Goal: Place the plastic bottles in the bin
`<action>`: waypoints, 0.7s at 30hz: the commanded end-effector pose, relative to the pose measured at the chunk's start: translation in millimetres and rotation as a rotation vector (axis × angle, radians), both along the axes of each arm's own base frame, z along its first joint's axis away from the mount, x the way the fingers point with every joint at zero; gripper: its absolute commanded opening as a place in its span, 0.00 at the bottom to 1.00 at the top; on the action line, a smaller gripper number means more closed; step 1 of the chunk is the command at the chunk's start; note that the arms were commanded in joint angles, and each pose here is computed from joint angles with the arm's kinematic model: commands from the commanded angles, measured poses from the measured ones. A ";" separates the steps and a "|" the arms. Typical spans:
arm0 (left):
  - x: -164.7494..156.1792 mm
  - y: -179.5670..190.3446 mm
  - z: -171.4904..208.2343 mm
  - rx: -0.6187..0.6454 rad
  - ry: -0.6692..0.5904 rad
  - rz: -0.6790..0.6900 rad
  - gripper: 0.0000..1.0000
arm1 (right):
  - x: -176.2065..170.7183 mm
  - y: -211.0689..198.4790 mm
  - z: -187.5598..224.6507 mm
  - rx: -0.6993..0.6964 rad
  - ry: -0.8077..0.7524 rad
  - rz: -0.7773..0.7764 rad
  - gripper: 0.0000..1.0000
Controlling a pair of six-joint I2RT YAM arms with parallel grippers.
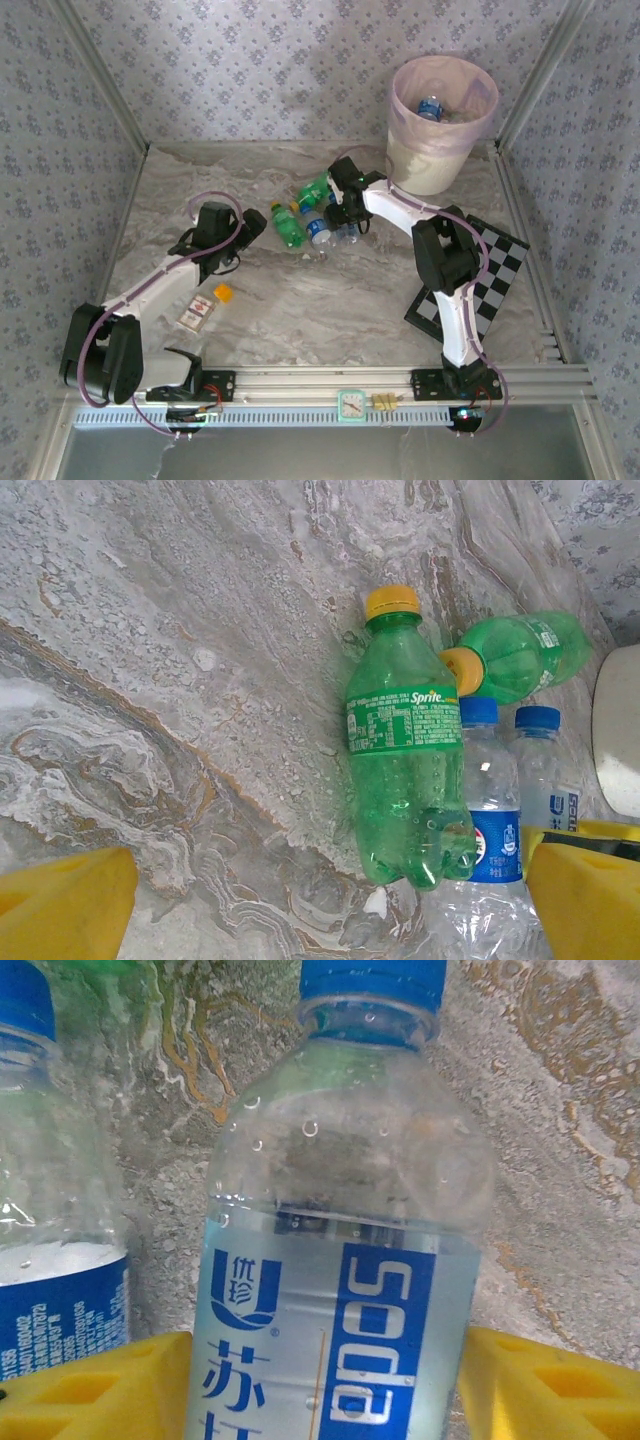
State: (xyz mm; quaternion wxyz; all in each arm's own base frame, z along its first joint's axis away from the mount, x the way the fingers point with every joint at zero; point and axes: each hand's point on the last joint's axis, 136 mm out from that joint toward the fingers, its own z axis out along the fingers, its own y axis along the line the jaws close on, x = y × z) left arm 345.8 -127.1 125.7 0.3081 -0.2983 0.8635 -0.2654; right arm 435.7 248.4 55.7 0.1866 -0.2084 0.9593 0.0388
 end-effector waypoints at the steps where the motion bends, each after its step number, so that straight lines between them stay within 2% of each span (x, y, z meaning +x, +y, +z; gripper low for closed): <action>1: 5.7 -2.0 4.6 -0.024 -0.019 0.004 1.00 | -2.5 -5.6 -14.4 -0.033 0.034 -0.023 0.70; 7: 4.4 -1.5 3.7 -0.023 -0.016 0.005 1.00 | -3.4 -7.5 -18.7 -0.041 0.038 -0.027 0.70; 13: 4.0 -1.4 2.9 -0.025 -0.013 0.007 1.00 | -1.7 -6.1 -9.3 -0.021 0.010 -0.024 0.58; 18: 3.7 -1.5 3.2 -0.026 -0.014 0.006 1.00 | -2.6 -3.1 10.9 0.026 -0.039 -0.016 0.54; 21: 3.9 -1.6 3.3 -0.026 -0.015 0.006 1.00 | 1.3 4.5 36.2 0.102 -0.111 -0.002 0.53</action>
